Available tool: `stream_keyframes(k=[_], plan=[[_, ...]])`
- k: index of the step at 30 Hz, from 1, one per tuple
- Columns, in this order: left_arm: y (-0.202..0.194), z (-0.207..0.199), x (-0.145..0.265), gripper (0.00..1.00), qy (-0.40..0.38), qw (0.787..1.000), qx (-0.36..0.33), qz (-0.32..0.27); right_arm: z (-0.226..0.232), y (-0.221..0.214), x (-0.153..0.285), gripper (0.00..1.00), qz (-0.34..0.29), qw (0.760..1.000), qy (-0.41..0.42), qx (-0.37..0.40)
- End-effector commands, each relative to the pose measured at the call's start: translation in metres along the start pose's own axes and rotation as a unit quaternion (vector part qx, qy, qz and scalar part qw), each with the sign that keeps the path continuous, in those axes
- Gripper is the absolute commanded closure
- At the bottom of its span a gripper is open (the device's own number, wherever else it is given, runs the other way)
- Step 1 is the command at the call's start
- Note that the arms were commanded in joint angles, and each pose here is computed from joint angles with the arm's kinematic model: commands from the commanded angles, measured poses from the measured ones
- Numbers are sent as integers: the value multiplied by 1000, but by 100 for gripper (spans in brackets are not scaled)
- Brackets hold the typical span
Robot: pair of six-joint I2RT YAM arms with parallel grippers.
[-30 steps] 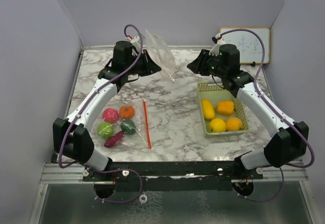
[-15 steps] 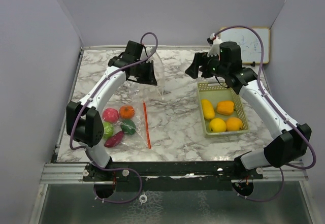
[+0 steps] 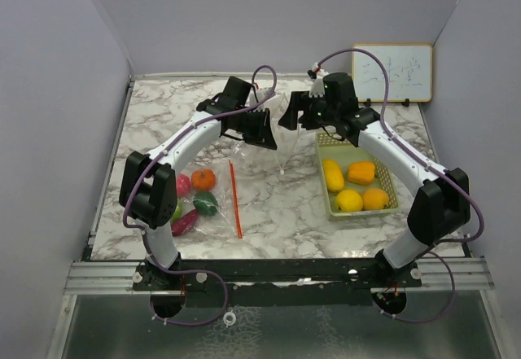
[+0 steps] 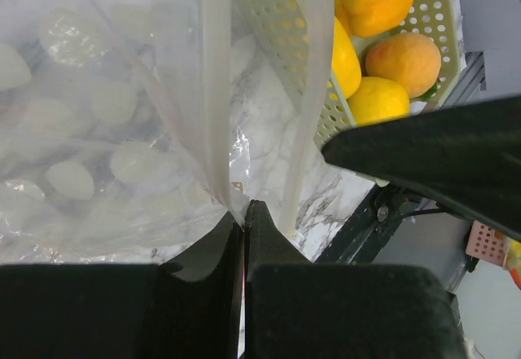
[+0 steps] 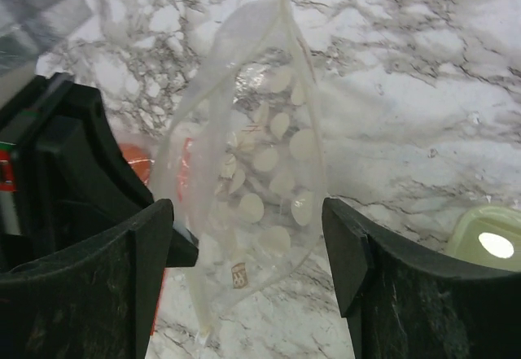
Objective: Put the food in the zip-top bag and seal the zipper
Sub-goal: Open the zipper of the food storage bag at the center of the board.
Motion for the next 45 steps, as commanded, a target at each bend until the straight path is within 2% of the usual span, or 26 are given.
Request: stream_keyframes(k=[1,7,12,16,19,21,24,27,31,37,40,45], plan=[[10,-17,9,100,-33,999,-15,-17,-22,-8,4,28,8,996,-86,-8],[13,-21,15,100,-43,999,-18,-24,-48,-39,1,32,63,986,-153,16],[24,-3,46,100,-28,998,-5,-55,-78,-68,12,32,134,960,-242,50],[27,39,84,100,64,995,0,-82,-93,-81,34,32,157,939,-300,68],[22,66,105,100,126,988,2,-91,-96,-83,43,33,155,934,-313,74],[21,74,113,100,143,985,6,-97,-92,-84,42,34,157,939,-296,78],[23,66,112,100,116,988,10,-99,-63,-67,30,32,117,970,-191,92],[23,55,103,100,71,992,26,-100,-26,-34,29,21,32,991,-76,106],[22,50,89,100,54,994,28,-95,3,0,43,4,-29,995,-11,98],[25,35,74,100,39,995,16,-90,9,12,73,0,-40,996,-32,72],[25,30,66,100,34,996,13,-86,-4,-2,89,0,-15,995,-91,38],[20,20,51,100,24,997,2,-71,-30,-45,112,4,53,979,-195,-11]])
Point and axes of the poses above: each gripper's point midway between its finger pads, its own x axis back along the fingers, its own z axis along the line the jaws close on, y = z × x, the point moved 3 cm from there along x, back along the fingers, and after that the axes turned 14 degrees about x, right-handed, at the moved point
